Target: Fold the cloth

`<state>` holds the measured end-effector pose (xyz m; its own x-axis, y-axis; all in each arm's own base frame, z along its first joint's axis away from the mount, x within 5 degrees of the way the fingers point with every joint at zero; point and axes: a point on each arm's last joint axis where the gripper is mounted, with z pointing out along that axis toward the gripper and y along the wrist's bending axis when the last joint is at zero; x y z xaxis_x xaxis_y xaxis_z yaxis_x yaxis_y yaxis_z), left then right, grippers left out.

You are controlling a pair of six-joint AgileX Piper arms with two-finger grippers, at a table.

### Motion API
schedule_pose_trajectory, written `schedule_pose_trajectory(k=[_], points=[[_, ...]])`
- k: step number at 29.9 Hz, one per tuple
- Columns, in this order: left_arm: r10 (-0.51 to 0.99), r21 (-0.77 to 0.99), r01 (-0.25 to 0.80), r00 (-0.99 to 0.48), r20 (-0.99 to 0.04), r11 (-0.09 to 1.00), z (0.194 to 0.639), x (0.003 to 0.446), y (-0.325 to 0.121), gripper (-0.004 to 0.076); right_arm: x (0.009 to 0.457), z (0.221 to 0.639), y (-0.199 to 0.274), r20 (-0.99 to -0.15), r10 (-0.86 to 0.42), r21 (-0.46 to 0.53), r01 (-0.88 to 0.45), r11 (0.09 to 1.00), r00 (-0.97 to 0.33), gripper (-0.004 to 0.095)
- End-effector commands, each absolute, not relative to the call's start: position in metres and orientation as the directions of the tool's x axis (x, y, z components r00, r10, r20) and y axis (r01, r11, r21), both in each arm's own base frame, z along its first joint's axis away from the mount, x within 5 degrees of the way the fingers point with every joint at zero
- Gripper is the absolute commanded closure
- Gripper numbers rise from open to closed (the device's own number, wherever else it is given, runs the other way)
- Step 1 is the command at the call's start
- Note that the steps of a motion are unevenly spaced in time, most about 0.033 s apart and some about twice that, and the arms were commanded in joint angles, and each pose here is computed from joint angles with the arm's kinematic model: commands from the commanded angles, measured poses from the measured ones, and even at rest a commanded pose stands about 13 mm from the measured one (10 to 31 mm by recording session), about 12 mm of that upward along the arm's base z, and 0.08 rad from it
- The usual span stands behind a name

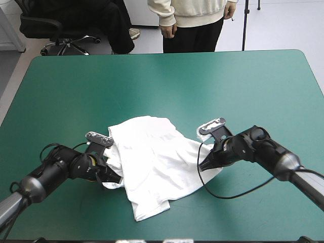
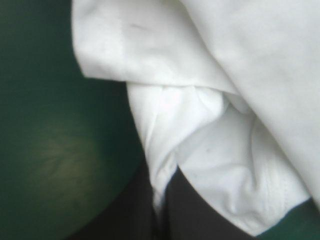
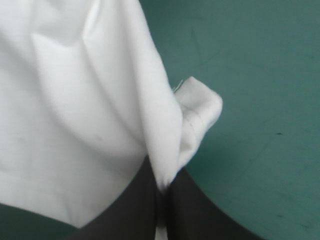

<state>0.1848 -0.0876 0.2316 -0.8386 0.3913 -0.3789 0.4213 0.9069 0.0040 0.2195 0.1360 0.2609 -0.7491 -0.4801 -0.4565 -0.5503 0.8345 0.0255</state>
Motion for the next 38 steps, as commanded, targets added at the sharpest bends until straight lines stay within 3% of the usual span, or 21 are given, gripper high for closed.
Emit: schedule_pose_trajectory(k=[1, 6, 9, 16, 19, 25, 31, 35, 38], points=[[0.402, 0.138, 0.388, -0.765, -0.502, 0.911, 0.282, 0.179, -0.072, 0.0741, 0.203, 0.322, 0.122, -0.656, -0.429, -0.016, -0.556, 0.831, -0.621, 0.0923], [0.395, 0.289, 0.27, -0.613, -0.684, 0.919, 0.362, 0.171, -0.051, 0.0741, 0.176, 0.414, 0.101, -0.862, -0.341, -0.1, -0.533, 0.84, -0.376, 0.0923], [0.388, 0.352, 0.168, -0.466, -0.795, 0.921, 0.421, 0.162, -0.037, 0.0741, 0.159, 0.466, 0.086, -0.928, -0.308, -0.172, -0.492, 0.853, -0.211, 0.0923], [0.401, 0.419, -0.09, -0.17, -0.9, 0.903, 0.535, 0.125, -0.003, 0.0741, 0.124, 0.552, 0.054, -0.951, -0.307, -0.3, -0.348, 0.888, 0.036, 0.0923], [0.381, 0.383, -0.149, -0.045, -0.924, 0.912, 0.571, 0.102, 0.008, 0.0741, 0.108, 0.576, 0.045, -0.945, -0.302, -0.327, -0.32, 0.889, 0.126, 0.0923], [0.344, 0.313, -0.167, 0.217, -0.914, 0.935, 0.626, 0.05, 0.026, 0.0741, 0.07, 0.616, 0.027, -0.913, -0.291, -0.373, -0.298, 0.879, 0.284, 0.0923], [0.29, 0.262, -0.125, 0.403, -0.868, 0.957, 0.655, 0.009, 0.036, 0.0741, 0.036, 0.638, 0.006, -0.894, -0.285, -0.383, -0.258, 0.887, 0.345, 0.0919], [0.248, 0.236, -0.08, 0.404, -0.88, 0.968, 0.657, 0.005, 0.035, 0.0741, 0.025, 0.642, -0.004, -0.901, -0.293, -0.377, -0.24, 0.895, 0.321, 0.0919], [0.266, 0.26, -0.061, 0.287, -0.92, 0.964, 0.646, 0.022, 0.03, 0.0741, 0.04, 0.633, -0.002, -0.922, -0.335, -0.374, -0.229, 0.899, 0.193, 0.0909]])
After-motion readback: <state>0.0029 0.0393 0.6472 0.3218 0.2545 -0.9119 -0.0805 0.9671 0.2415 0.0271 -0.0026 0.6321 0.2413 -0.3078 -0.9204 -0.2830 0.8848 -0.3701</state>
